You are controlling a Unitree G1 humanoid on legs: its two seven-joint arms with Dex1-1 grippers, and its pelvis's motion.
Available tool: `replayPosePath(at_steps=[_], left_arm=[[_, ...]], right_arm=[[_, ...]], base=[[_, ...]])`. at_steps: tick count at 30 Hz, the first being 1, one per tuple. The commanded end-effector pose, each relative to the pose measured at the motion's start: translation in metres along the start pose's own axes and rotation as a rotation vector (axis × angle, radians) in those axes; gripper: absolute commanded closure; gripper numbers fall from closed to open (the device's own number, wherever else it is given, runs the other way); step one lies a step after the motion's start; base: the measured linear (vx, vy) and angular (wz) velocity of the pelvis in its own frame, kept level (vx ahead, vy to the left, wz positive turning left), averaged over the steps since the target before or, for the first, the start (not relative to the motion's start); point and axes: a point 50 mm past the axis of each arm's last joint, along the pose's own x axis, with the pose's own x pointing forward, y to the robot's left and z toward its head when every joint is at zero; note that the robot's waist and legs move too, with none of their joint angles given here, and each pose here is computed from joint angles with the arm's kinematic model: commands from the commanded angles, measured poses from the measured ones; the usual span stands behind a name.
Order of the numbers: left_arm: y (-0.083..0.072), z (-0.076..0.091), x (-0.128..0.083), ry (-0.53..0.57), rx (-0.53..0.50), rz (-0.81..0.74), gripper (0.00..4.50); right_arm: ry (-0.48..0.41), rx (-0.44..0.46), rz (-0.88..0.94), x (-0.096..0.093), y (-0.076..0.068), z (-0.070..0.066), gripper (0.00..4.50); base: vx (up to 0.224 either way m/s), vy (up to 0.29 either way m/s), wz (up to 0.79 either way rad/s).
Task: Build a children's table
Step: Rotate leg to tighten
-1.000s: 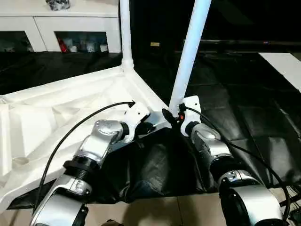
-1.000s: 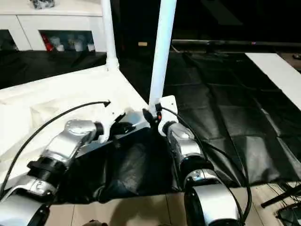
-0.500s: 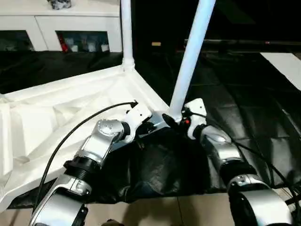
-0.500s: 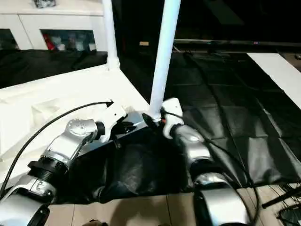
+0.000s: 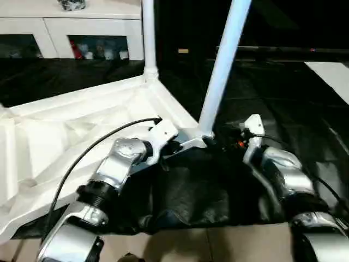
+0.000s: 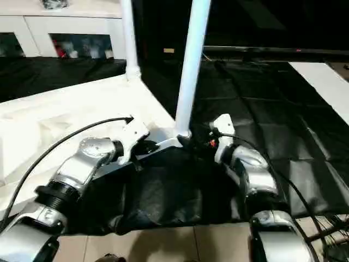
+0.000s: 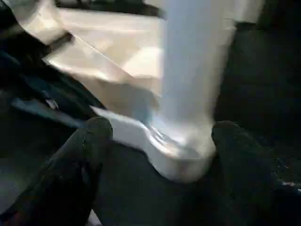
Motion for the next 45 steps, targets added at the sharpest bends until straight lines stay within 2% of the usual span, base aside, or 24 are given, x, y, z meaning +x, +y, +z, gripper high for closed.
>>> replayPosePath(at_steps=[1, 3, 5, 7, 8, 16, 20, 23, 37, 45], left_arm=[[-0.003, 0.012, -0.002, -0.075, 0.047, -0.035, 4.50], [-0.004, 0.012, -0.003, -0.076, 0.054, -0.056, 4.50], [-0.007, 0.012, -0.006, -0.083, 0.064, -0.102, 4.50], [-0.008, 0.012, -0.008, -0.081, 0.072, -0.117, 4.50], [-0.010, 0.010, -0.010, -0.073, 0.085, -0.139, 4.50], [-0.010, 0.005, -0.018, -0.054, 0.100, -0.166, 4.50], [-0.009, 0.003, -0.022, -0.043, 0.103, -0.167, 4.50], [-0.008, 0.001, -0.024, -0.039, 0.102, -0.165, 4.50], [-0.008, -0.004, -0.029, -0.021, 0.094, -0.169, 4.50], [-0.003, -0.003, -0.026, -0.032, 0.060, -0.103, 4.50]], right_arm=[[-0.003, -0.029, -0.038, 0.004, -0.002, 0.004, 0.68], [-0.007, -0.015, -0.066, 0.007, -0.005, 0.005, 0.68], [-0.012, 0.021, -0.059, 0.011, -0.006, 0.006, 0.38], [-0.004, 0.014, -0.042, 0.014, -0.004, 0.007, 0.28], [0.023, -0.019, 0.004, 0.019, 0.001, 0.007, 0.08], [0.067, -0.068, 0.069, 0.033, 0.008, 0.009, 0.08], [0.123, -0.094, 0.068, 0.038, 0.008, 0.005, 0.44], [0.105, -0.081, 0.057, 0.040, 0.007, 0.007, 0.82], [0.100, -0.067, 0.093, 0.054, 0.014, 0.006, 1.93], [0.086, -0.017, 0.118, 0.064, 0.026, -0.001, 2.42]], base=[[0.000, 0.000, 0.00], [0.000, 0.000, 0.00], [0.000, 0.000, 0.00], [0.000, 0.000, 0.00], [0.000, 0.000, 0.00], [0.000, 0.000, 0.00], [0.000, 0.000, 0.00], [0.000, 0.000, 0.00], [0.000, 0.000, 0.00], [0.000, 0.000, 0.00]])
